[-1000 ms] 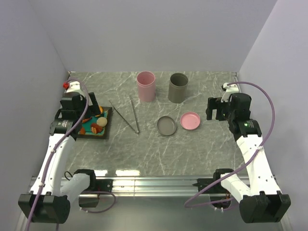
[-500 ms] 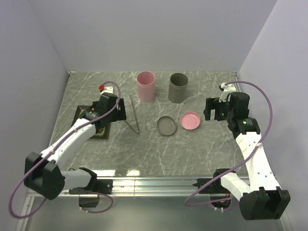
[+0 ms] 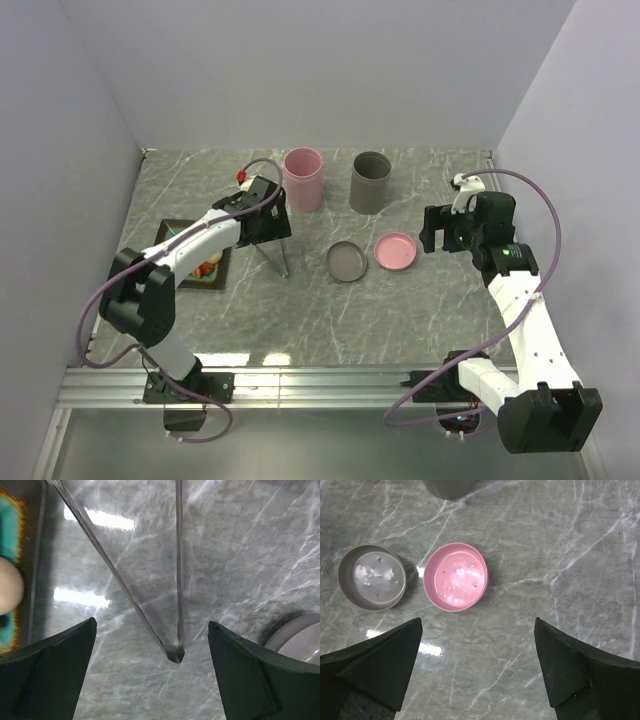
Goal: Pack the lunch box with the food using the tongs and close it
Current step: Grab the clamp with the left arm
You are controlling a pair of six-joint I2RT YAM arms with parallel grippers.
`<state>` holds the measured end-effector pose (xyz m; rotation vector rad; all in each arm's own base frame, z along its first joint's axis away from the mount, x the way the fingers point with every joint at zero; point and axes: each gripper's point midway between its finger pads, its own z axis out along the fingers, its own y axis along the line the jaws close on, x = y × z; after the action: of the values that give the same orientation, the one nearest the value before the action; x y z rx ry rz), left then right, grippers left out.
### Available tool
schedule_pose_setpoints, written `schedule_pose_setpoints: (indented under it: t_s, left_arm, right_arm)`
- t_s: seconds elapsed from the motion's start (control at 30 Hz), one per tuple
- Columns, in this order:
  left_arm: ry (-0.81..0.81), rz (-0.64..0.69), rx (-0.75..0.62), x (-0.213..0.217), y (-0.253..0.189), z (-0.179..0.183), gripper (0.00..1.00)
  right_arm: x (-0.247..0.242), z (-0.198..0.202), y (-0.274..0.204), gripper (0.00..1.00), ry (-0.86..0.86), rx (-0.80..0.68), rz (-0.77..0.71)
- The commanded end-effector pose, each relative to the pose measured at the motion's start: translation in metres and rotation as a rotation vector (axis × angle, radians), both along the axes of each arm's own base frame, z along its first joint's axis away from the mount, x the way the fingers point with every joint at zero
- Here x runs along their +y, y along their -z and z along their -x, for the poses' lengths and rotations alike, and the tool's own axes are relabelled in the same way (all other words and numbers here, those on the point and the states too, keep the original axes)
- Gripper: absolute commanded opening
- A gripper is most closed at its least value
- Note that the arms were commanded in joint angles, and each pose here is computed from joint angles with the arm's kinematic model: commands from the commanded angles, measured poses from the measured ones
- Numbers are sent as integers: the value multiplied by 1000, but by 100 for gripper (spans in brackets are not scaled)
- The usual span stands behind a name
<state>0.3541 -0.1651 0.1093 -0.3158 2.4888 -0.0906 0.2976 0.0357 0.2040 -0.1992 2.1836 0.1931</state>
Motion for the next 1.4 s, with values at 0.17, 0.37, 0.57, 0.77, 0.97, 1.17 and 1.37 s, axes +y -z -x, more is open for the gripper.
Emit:
schedule_pose_setpoints:
  t_s: [0.17, 0.37, 0.57, 0.77, 0.97, 1.17, 1.37]
  left_arm:
    - [-28, 13, 81, -16, 21, 2, 99]
    - [-47, -20, 125, -18, 38, -4, 99]
    - [-61, -61, 161, -15, 57, -6, 98]
    - [-59, -91, 174, -14, 69, -11, 95]
    - [-62, -113, 172, -13, 76, -16, 92]
    - [8, -141, 184, -13, 82, -14, 83]
    - [95, -205, 203, -6, 81, -3, 77]
  right_arm:
    - [2, -3, -6, 100, -20, -35, 0]
    - [1, -2, -7, 100, -14, -41, 2]
    - [-1, -4, -8, 100, -3, -43, 8]
    - [-2, -4, -8, 100, 2, -42, 11]
    - [-1, -4, -6, 100, -4, -34, 9]
    - [-1, -6, -6, 100, -5, -28, 8]
    - [-1, -5, -8, 100, -3, -35, 2]
